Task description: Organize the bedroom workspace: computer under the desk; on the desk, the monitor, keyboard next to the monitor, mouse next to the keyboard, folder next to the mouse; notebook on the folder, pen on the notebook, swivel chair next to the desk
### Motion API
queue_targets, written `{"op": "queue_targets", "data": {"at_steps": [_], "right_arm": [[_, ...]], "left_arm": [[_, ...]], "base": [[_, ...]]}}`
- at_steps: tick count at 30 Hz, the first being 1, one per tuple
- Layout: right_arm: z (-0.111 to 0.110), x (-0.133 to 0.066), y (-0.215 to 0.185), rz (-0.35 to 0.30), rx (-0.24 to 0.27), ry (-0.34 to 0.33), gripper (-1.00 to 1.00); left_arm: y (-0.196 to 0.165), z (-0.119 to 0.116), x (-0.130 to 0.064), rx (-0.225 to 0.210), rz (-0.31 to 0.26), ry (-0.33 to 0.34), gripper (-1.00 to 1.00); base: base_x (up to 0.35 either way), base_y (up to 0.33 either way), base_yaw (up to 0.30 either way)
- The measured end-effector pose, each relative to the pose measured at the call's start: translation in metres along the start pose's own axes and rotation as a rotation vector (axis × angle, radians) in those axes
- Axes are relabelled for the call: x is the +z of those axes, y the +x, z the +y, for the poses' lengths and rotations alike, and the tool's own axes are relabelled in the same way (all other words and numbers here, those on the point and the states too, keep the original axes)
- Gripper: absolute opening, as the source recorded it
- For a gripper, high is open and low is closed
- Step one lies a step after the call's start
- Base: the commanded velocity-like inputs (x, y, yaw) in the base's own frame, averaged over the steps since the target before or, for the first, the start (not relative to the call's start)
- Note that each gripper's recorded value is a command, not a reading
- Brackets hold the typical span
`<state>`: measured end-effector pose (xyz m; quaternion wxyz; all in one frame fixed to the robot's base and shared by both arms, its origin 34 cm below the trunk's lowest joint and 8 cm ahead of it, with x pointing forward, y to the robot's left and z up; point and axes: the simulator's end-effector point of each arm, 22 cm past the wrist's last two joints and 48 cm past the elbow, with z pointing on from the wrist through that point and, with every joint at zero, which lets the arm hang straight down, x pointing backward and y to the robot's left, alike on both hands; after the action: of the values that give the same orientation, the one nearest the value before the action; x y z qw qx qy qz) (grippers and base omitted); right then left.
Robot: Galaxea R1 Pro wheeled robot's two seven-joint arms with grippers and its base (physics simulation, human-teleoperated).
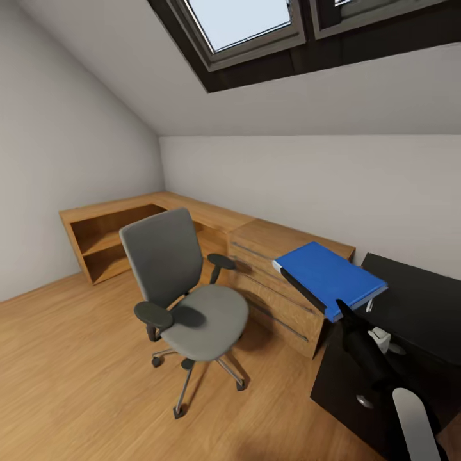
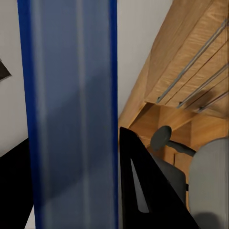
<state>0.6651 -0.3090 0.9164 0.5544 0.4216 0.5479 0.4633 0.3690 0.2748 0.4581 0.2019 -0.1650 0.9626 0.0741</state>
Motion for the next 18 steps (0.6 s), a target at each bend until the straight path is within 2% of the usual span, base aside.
{"op": "queue_targets", "data": {"at_steps": [2, 3, 9, 18], "right_arm": [[0.003, 0.001, 0.0, 0.005, -0.002, 0.002, -1.0], [0.005, 0.001, 0.0, 0.005, -0.002, 0.002, -1.0], [0.017, 0.002, -0.003, 0.006, -0.003, -0.004, -1.0], [0.031, 0.003, -0.007, 0.002, -0.001, -0.002, -1.0]], "left_arm": [[-0.005, -0.003, -0.004, 0.007, -0.056, 0.01, 1.0], [-0.007, -0.006, -0.006, 0.016, -0.061, 0.015, 1.0], [-0.003, -0.009, -0.016, 0.045, -0.053, 0.025, 1.0], [-0.006, -0.008, -0.03, 0.05, -0.046, 0.025, 1.0]], "base": [[0.0, 0.0, -0.051], [0.0, 0.0, -0.032], [0.0, 0.0, -0.009], [0.0, 0.0, -0.001]]}}
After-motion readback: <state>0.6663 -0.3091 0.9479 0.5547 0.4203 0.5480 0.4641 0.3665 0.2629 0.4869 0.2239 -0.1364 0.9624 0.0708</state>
